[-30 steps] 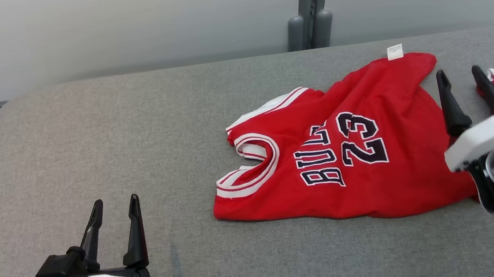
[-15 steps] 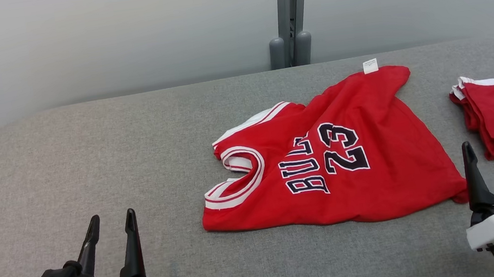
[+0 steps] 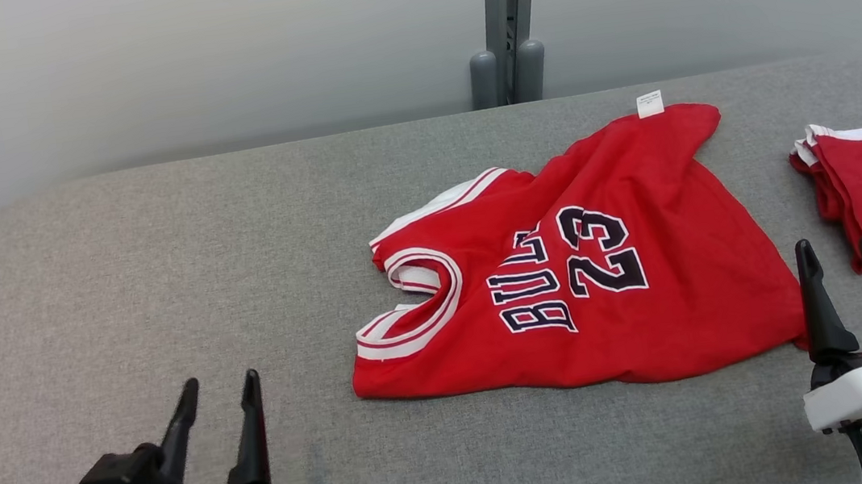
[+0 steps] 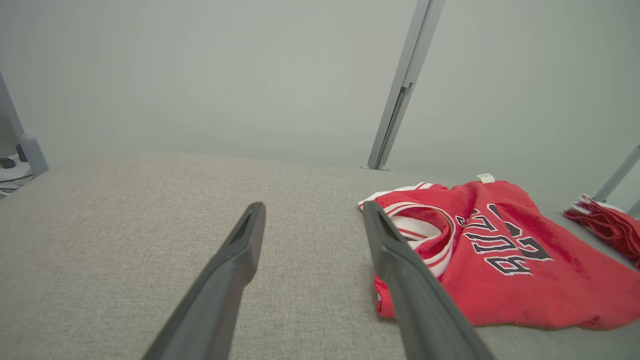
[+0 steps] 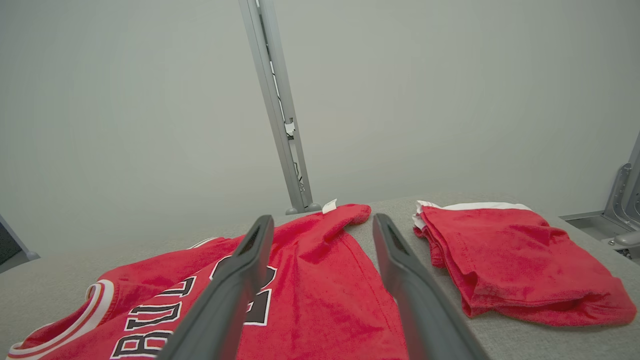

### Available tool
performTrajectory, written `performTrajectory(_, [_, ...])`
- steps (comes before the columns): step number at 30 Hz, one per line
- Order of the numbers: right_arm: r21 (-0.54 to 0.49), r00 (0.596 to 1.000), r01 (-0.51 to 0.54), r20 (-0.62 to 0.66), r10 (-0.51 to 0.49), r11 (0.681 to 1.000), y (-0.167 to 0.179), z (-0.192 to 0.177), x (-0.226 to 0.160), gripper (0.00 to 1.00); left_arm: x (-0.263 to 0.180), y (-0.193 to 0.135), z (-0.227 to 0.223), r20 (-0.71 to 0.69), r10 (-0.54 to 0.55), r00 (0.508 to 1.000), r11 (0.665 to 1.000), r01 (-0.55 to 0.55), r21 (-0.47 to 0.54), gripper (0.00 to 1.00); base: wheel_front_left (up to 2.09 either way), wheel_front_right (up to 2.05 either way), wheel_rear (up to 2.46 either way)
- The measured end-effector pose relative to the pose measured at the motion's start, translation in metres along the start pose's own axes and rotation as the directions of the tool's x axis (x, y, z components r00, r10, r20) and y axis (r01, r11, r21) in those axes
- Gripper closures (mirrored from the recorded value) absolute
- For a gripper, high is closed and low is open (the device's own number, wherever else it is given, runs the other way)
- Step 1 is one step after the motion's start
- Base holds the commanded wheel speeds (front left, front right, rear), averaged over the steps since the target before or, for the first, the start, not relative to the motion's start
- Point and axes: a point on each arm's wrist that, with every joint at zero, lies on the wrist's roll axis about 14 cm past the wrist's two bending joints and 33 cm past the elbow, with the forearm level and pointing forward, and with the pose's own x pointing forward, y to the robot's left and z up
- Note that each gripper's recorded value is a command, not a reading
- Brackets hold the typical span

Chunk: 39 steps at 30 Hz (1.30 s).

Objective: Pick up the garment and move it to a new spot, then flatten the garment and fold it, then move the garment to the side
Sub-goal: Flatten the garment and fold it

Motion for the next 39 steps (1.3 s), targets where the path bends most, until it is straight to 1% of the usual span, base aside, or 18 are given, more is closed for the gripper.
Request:
performTrajectory(2, [0.001, 1.0, 0.001, -0.002, -0.001, 1.0, 0.0, -0.001, 0.0, 0.0, 0.0, -0.004, -0.014, -0.08, -0.025, 0.996, 1.0, 0.025, -0.003, 0.0, 0.0, 0.0, 0.0])
performTrajectory(5, [-0.002, 1.0, 0.003, -0.008, -0.003, 1.0, -0.001, -0.002, 0.001, 0.0, 0.002, -0.01, -0.032, -0.2, -0.069, 0.977, 0.997, 0.072, 0.007, 0.0, 0.0, 0.0, 0.0])
performTrajectory(8, [-0.005, 1.0, 0.011, -0.01, -0.011, 1.0, -0.004, -0.002, 0.001, 0.0, 0.005, -0.026, -0.053, -0.338, -0.144, 0.93, 0.989, 0.148, -0.016, 0.0, 0.0, 0.0, 0.0])
performTrajectory(12, [-0.006, 0.999, 0.031, -0.009, -0.031, 1.0, -0.01, -0.001, 0.0, 0.0, 0.006, -0.041, -0.077, -0.484, -0.211, 0.849, 0.975, 0.217, -0.044, 0.0, 0.0, 0.0, 0.0])
performTrajectory(16, [-0.012, 0.998, 0.059, -0.014, -0.059, 0.998, -0.019, -0.003, -0.003, 0.0, 0.016, -0.058, -0.088, -0.543, -0.268, 0.796, 0.96, 0.268, -0.081, 0.0, 0.0, 0.0, 0.0])
performTrajectory(17, [-0.017, 0.997, 0.072, -0.016, -0.072, 0.997, -0.024, -0.003, -0.003, 0.0, 0.02, -0.065, -0.096, -0.576, -0.292, 0.763, 0.953, 0.284, -0.107, 0.0, 0.0, 0.0, 0.0])
performTrajectory(19, [-0.02, 0.996, 0.084, -0.021, -0.084, 0.996, -0.028, -0.005, -0.004, 0.0, 0.018, -0.064, -0.11, -0.635, -0.291, 0.715, 0.948, 0.304, -0.092, 0.0, 0.0, 0.0, 0.0])
performTrajectory(21, [-0.023, 0.995, 0.098, -0.024, -0.098, 0.995, -0.033, -0.006, -0.006, 0.0, 0.022, -0.059, -0.116, -0.659, -0.284, 0.697, 0.945, 0.321, -0.068, 0.0, 0.0, 0.0, 0.0])
performTrajectory(25, [-0.029, 0.991, 0.129, -0.028, -0.13, 0.991, -0.043, -0.008, -0.009, 0.0, 0.024, -0.076, -0.124, -0.676, -0.341, 0.653, 0.924, 0.364, -0.115, 0.0, 0.0, 0.0, 0.0])
performTrajectory(27, [-0.032, 0.99, 0.138, -0.033, -0.139, 0.99, -0.046, -0.009, -0.01, 0.0, 0.022, -0.079, -0.128, -0.691, -0.354, 0.63, 0.916, 0.383, -0.12, 0.0, 0.0, 0.0, 0.0])
performTrajectory(30, [-0.033, 0.989, 0.146, -0.032, -0.148, 0.989, -0.049, -0.009, -0.012, 0.0, 0.023, -0.08, -0.127, -0.689, -0.366, 0.626, 0.91, 0.396, -0.124, 0.0, 0.0, 0.0, 0.0])
performTrajectory(31, [-0.033, 0.989, 0.148, -0.027, -0.148, 0.989, -0.049, -0.008, -0.012, 0.0, 0.024, -0.081, -0.125, -0.679, -0.372, 0.634, 0.907, 0.402, -0.121, 0.22, 0.0, 0.0, 0.0])
performTrajectory(32, [-0.033, 0.988, 0.148, -0.026, -0.149, 0.988, -0.049, -0.008, -0.012, 0.0, 0.026, -0.082, -0.123, -0.67, -0.377, 0.64, 0.905, 0.408, -0.119, 0.22, 0.0, 0.0, 0.0])
performTrajectory(33, [-0.032, 0.988, 0.149, -0.027, -0.15, 0.988, -0.049, -0.008, -0.012, 0.0, 0.027, -0.083, -0.122, -0.666, -0.379, 0.642, 0.904, 0.411, -0.118, 0.55, 0.0, 0.0, 0.0])
performTrajectory(34, [-0.032, 0.988, 0.149, -0.028, -0.15, 0.988, -0.049, -0.008, -0.012, 0.0, 0.026, -0.084, -0.122, -0.663, -0.384, 0.642, 0.901, 0.416, -0.119, 0.69, 0.0, 0.0, 0.0])
performTrajectory(35, [-0.031, 0.988, 0.148, -0.029, -0.149, 0.989, -0.049, -0.009, -0.012, 0.0, 0.027, -0.086, -0.12, -0.653, -0.393, 0.647, 0.9, 0.418, -0.127, 0.95, 0.0, 0.0, 0.0])
performTrajectory(36, [-0.029, 0.989, 0.146, -0.03, -0.147, 0.989, -0.048, -0.009, -0.011, 0.0, 0.027, -0.088, -0.118, -0.645, -0.401, 0.651, 0.897, 0.421, -0.133, 1.0, 0.0, 0.0, 0.0])
performTrajectory(39, [-0.027, 0.989, 0.142, -0.035, -0.143, 0.99, -0.046, -0.012, -0.011, 0.0, 0.029, -0.091, -0.115, -0.639, -0.41, 0.65, 0.891, 0.436, -0.128, 1.0, 0.0, 0.0, 0.0])
